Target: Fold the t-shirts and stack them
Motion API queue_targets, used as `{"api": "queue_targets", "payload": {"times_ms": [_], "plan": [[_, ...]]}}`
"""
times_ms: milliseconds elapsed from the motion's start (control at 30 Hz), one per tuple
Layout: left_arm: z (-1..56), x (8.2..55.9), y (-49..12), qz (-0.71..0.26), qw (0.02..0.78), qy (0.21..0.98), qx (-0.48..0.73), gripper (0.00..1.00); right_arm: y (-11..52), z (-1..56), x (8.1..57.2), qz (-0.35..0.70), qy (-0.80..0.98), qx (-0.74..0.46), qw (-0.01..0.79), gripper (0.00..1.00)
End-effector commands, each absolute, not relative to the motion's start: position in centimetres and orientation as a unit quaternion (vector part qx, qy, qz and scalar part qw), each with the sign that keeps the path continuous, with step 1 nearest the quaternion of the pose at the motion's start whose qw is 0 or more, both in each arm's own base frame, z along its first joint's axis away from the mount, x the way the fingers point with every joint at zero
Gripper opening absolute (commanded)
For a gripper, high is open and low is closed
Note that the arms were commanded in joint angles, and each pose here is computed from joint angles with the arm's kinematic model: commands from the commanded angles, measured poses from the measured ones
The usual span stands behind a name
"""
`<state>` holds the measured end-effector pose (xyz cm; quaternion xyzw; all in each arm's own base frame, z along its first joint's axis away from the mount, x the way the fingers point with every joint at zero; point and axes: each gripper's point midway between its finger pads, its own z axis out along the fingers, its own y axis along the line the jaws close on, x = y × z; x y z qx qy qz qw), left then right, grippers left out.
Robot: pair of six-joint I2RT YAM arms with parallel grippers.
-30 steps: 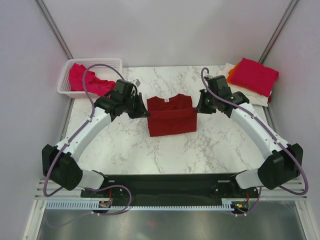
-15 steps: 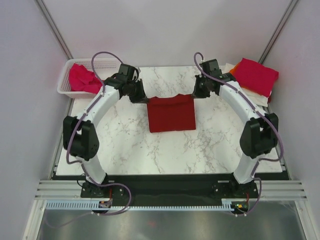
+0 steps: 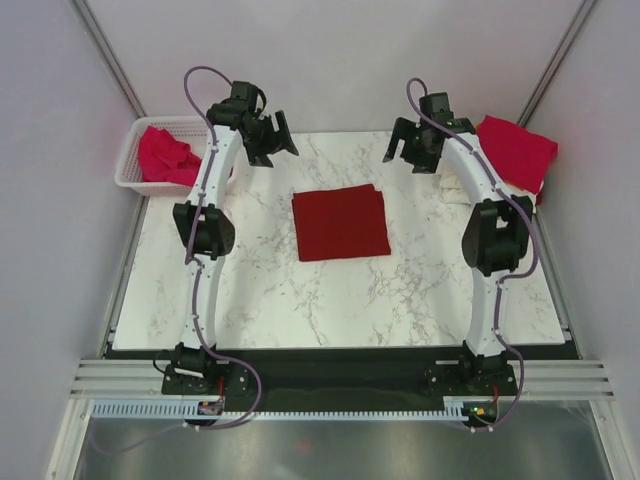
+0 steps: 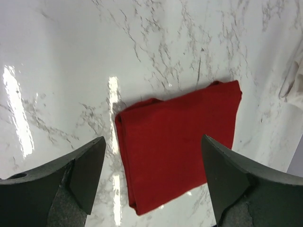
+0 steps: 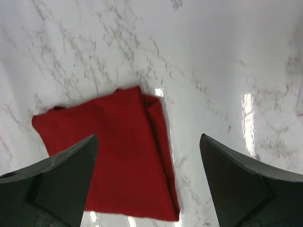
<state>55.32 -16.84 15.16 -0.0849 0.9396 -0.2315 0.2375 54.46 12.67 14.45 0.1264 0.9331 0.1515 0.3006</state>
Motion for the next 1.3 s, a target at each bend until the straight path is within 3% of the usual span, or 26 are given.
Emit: {"api": "queue_targets", "payload": {"times_ms": [0, 300, 600, 633, 700, 733, 767, 833, 900, 933, 1133, 1267], "plan": [[21.4, 50.9, -18.6, -0.221, 0.249, 0.942, -0.042, 0.88, 14.1, 20.5, 52.1, 0.189, 0.911, 0.092, 0.356, 0.96], [25.6, 46.8, -20.3, -0.203, 0.269, 0.941, -0.005, 0.89, 16.5, 13.8, 46.9, 0.267, 0.915, 0.057, 0.298, 0.98], [29.5, 41.3, -18.7, -0.038, 0.350, 0.935, 0.046, 0.91, 17.0, 11.5, 45.5, 0.282, 0.916, 0.054, 0.280, 0.98], [27.1, 40.4, -17.9, 0.008, 0.330, 0.942, 0.055, 0.91, 17.0, 11.4, 45.6, 0.283, 0.916, 0.054, 0.280, 0.98], [28.0, 38.1, -18.0, 0.006, 0.353, 0.932, 0.080, 0.92, 17.0, 10.6, 45.7, 0.282, 0.918, 0.053, 0.275, 0.98], [24.4, 37.4, -17.7, 0.011, 0.327, 0.941, 0.081, 0.92, 17.0, 10.2, 45.7, 0.281, 0.919, 0.053, 0.272, 0.98], [25.8, 36.2, -16.9, -0.004, 0.353, 0.933, 0.074, 0.93, 17.0, 9.7, 46.0, 0.280, 0.920, 0.052, 0.269, 0.98], [21.6, 33.9, -15.9, -0.007, 0.319, 0.944, 0.082, 0.93, 16.8, 8.9, 46.3, 0.271, 0.923, 0.055, 0.267, 0.98], [22.0, 33.1, -15.4, -0.041, 0.349, 0.933, 0.077, 0.93, 16.5, 8.2, 46.9, 0.260, 0.926, 0.059, 0.267, 0.98], [19.6, 31.6, -15.3, -0.057, 0.321, 0.941, 0.086, 0.93, 16.5, 7.9, 47.0, 0.258, 0.927, 0.059, 0.266, 0.98], [17.9, 29.2, -13.2, -0.104, 0.340, 0.932, 0.076, 0.92, 16.5, 5.8, 49.0, 0.249, 0.929, 0.070, 0.265, 0.98], [17.9, 28.9, -12.5, -0.132, 0.366, 0.920, 0.059, 1.00, 16.5, 4.5, 50.0, 0.242, 0.931, 0.075, 0.263, 0.97]]}}
